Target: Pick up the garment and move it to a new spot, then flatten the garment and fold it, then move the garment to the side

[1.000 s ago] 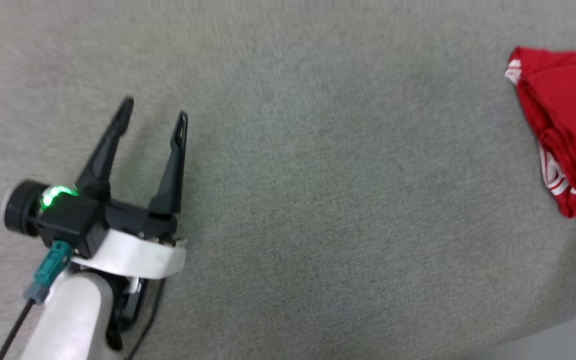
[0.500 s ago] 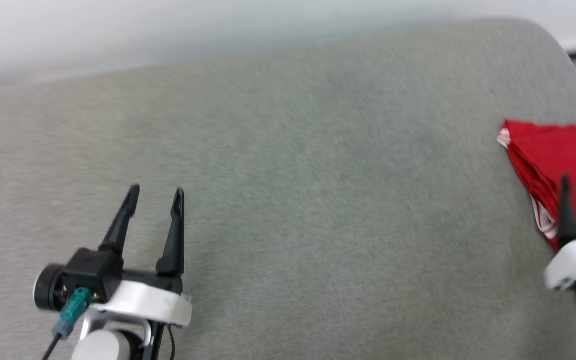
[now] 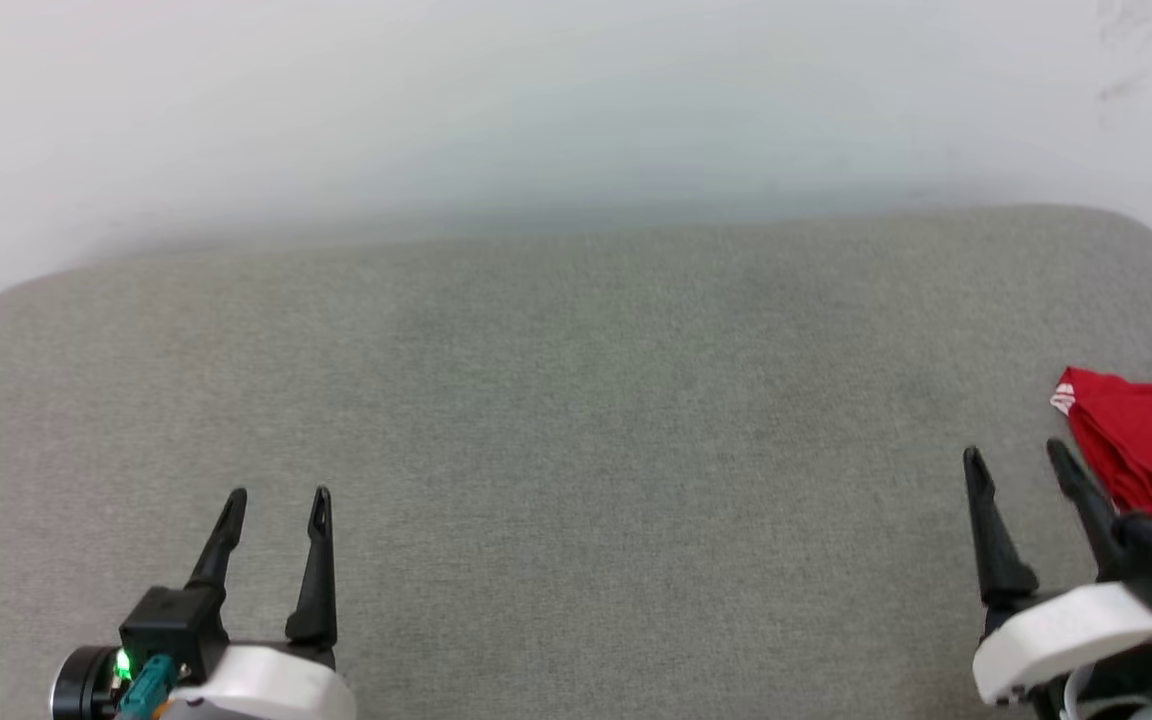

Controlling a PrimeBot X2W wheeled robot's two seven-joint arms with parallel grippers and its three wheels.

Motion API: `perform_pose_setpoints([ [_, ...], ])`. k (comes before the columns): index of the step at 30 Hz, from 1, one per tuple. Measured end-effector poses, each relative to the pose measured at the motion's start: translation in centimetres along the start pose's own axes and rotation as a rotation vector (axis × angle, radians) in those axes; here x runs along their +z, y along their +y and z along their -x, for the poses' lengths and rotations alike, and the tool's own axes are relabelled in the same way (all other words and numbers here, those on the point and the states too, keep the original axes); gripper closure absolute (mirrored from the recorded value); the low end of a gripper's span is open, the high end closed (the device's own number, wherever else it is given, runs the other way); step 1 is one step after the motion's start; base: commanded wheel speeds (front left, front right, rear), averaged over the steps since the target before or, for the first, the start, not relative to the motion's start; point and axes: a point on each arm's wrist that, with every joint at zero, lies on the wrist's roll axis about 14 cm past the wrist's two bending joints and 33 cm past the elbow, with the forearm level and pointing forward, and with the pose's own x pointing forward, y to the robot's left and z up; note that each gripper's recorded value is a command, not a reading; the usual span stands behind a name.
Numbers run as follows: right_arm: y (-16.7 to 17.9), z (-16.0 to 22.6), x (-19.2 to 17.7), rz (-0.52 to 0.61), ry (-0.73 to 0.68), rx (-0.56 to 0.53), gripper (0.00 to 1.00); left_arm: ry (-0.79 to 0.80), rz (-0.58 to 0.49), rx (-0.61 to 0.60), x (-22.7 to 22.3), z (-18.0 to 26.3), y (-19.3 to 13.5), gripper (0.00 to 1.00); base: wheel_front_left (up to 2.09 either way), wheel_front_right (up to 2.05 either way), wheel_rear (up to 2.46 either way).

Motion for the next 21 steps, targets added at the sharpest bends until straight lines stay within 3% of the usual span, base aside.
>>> perform_pose_setpoints([
  [8, 1.9, 2.5, 0.8, -0.019, -0.012, 0.045, 0.00, 0.016, -0.003, 0.024, -0.3, 2.4, 0.5, 0.00, 0.00, 0.00, 0.00],
  [21, 2.2, 2.4, 1.3, -0.020, -0.010, 0.052, 0.00, 0.015, 0.006, 0.025, -0.5, 2.4, 0.3, 0.00, 0.00, 0.00, 0.00],
])
